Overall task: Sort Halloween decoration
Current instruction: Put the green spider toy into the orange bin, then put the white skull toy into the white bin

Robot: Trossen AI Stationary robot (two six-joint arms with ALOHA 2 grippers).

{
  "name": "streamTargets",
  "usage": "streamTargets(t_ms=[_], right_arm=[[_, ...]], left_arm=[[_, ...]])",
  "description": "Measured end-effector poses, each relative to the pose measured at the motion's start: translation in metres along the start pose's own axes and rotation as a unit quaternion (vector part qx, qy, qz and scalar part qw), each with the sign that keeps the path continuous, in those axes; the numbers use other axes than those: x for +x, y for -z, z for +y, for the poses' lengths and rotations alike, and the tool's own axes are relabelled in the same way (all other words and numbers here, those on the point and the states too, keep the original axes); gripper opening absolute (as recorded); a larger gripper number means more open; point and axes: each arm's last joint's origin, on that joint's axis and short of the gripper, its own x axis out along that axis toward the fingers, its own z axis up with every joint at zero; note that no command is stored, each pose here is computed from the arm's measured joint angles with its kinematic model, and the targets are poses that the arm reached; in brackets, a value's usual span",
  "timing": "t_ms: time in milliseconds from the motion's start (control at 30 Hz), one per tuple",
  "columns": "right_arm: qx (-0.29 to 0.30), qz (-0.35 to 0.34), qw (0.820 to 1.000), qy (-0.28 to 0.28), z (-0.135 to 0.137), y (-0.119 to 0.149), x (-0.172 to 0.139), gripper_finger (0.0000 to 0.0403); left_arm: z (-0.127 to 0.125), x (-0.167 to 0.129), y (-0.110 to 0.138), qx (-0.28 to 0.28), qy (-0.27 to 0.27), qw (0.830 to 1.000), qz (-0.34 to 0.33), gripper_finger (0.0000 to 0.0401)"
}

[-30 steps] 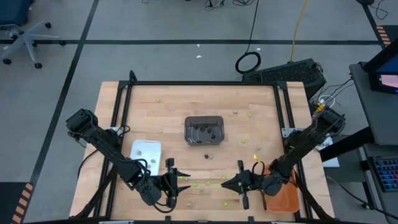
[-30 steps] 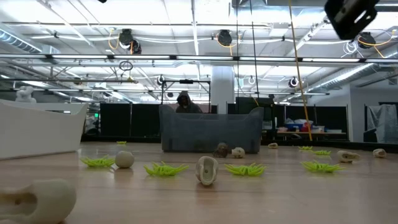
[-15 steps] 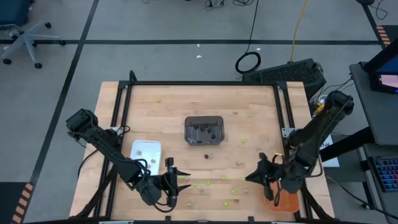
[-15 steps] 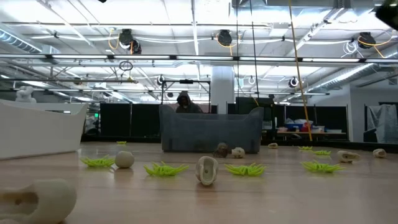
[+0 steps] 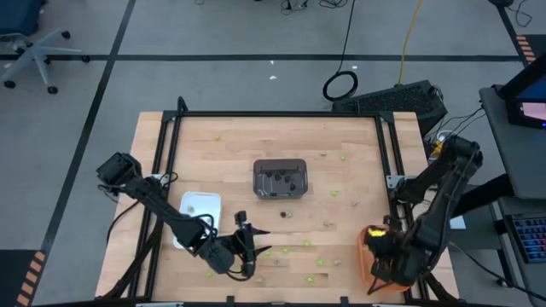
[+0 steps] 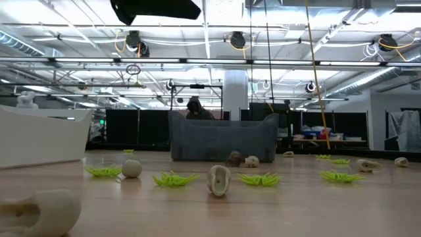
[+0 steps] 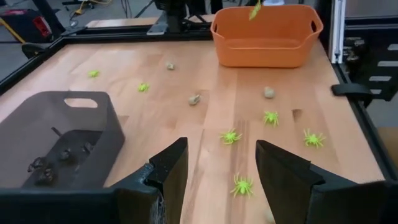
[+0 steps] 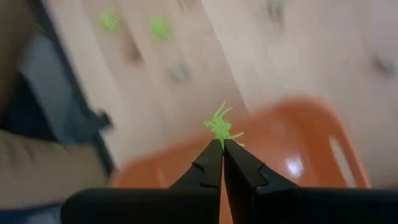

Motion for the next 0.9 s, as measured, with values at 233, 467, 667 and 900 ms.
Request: streamTargets(t_ms=[233, 467, 667, 900], right_arm=[[-0.001, 0.133, 0.988, 0.076, 0.019, 0.02, 0.042, 0.0], [-0.006, 0.15, 0.982, 0.118, 0.026, 0.026, 0.066, 0.0], [-0.007, 0.137, 0.983, 0.121, 0.026, 0.025, 0.066, 0.0025], [0.006, 0.123, 0.984, 0.133, 0.021, 0.028, 0.058, 0.0068]], left_arm=[[0.003, 0.004, -0.002, -0.009, 0.015, 1.0, 0.002, 0.0187], [0.002, 0.004, -0.003, -0.015, 0.018, 1.0, -0.005, 0.0187], [0.001, 0.004, -0.003, -0.014, 0.019, 1.0, -0.005, 0.0187], [0.001, 0.003, -0.003, -0.013, 0.019, 1.0, -0.003, 0.0187]])
